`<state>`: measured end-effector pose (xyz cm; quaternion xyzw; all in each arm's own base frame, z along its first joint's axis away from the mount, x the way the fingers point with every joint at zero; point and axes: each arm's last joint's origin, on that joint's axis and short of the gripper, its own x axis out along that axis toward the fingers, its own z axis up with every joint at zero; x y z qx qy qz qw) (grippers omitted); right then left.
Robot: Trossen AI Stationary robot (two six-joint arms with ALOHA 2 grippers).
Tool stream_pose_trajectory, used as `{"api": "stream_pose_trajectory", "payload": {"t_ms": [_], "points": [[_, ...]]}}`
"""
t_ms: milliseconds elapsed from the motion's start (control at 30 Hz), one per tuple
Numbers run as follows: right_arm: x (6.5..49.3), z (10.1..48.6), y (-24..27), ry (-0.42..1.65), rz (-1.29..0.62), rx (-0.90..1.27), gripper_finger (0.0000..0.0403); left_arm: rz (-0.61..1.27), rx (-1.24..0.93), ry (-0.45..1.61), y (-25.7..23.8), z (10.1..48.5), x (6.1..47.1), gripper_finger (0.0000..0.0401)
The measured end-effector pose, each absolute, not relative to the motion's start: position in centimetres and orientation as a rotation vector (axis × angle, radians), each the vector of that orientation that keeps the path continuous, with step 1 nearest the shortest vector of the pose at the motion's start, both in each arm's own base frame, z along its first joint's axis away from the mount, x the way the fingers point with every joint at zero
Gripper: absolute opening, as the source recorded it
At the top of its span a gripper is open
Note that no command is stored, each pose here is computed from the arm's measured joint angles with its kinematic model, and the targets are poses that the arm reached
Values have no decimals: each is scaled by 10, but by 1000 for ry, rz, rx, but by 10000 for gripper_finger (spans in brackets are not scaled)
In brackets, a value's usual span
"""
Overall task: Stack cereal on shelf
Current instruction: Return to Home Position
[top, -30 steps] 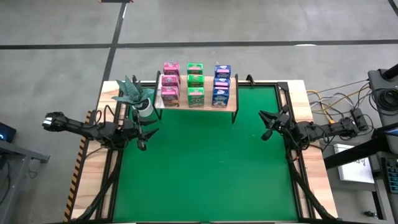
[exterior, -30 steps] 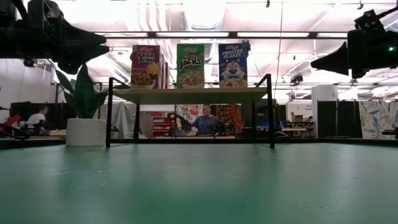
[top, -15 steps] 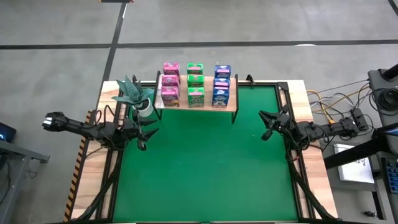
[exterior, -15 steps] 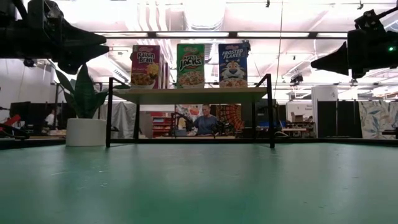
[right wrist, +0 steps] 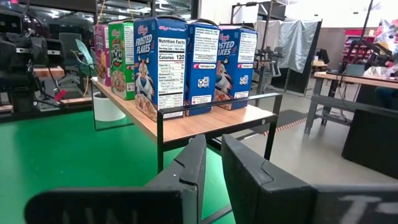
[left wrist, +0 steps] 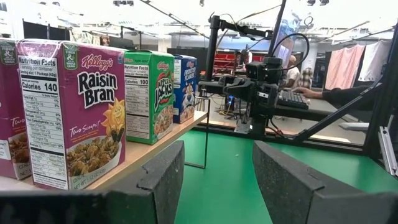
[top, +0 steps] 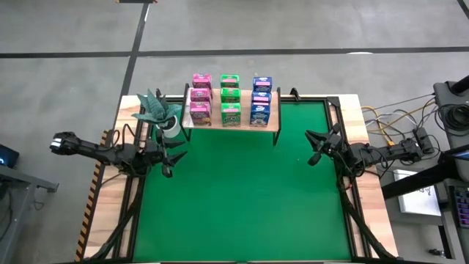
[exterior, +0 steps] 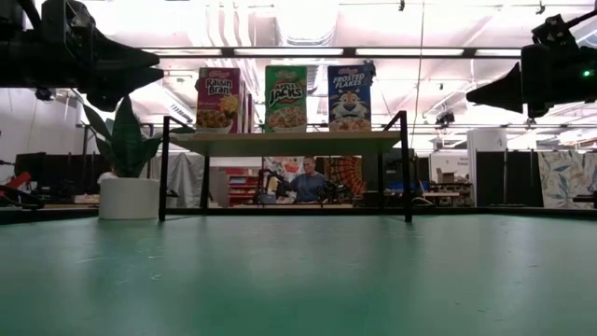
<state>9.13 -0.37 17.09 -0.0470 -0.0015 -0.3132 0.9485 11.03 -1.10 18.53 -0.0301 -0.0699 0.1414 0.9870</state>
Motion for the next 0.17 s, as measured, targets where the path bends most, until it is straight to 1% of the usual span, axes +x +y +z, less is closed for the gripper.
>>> {"api": "stream_pose_trajectory", "payload": {"t_ms": [167], "points": [[91,171,-4,-3,-637,-96,43,284,-61,-141,-11,185,110,173]]}}
